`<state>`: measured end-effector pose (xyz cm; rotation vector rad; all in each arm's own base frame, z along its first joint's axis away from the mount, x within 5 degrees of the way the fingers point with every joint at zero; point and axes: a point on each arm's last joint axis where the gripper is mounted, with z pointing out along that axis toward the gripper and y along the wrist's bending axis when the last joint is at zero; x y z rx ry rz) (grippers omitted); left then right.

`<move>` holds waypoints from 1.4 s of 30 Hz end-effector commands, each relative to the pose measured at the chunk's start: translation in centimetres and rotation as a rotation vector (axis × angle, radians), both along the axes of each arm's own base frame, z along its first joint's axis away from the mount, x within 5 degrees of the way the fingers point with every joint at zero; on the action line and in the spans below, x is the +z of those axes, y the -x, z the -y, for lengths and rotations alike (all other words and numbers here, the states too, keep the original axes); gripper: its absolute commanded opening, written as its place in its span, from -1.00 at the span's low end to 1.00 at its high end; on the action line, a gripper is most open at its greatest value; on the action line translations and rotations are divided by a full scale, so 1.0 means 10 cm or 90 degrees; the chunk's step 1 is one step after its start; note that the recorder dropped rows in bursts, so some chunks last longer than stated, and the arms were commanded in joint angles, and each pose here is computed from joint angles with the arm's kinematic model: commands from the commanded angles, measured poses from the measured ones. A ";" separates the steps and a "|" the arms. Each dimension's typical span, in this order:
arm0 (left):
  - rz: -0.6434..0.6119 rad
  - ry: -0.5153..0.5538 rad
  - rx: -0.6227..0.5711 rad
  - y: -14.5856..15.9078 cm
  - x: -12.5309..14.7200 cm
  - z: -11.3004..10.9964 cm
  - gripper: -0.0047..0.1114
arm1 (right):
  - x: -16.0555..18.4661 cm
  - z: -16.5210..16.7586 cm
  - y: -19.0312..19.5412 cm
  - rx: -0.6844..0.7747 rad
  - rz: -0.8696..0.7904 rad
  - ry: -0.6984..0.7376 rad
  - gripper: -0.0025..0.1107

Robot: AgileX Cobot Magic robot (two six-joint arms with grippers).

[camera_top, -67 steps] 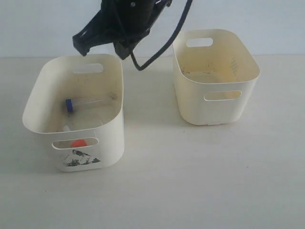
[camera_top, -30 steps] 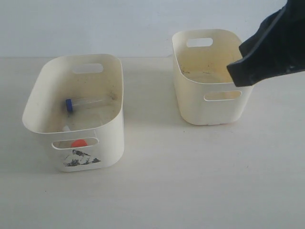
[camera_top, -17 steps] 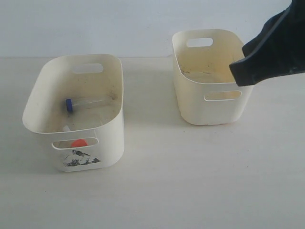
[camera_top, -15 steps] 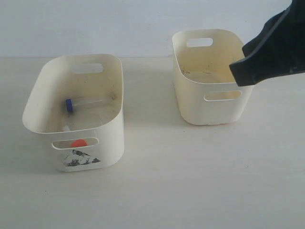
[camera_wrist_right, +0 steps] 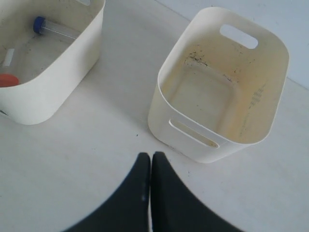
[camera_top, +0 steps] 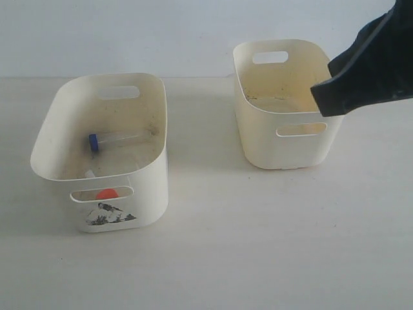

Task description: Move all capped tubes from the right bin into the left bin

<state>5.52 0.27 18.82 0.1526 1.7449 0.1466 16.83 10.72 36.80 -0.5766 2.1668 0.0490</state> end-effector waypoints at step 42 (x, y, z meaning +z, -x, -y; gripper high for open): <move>0.007 0.011 -0.001 0.00 0.02 0.00 -0.84 | -1.43 1.06 1.20 -0.192 0.318 -0.129 -0.96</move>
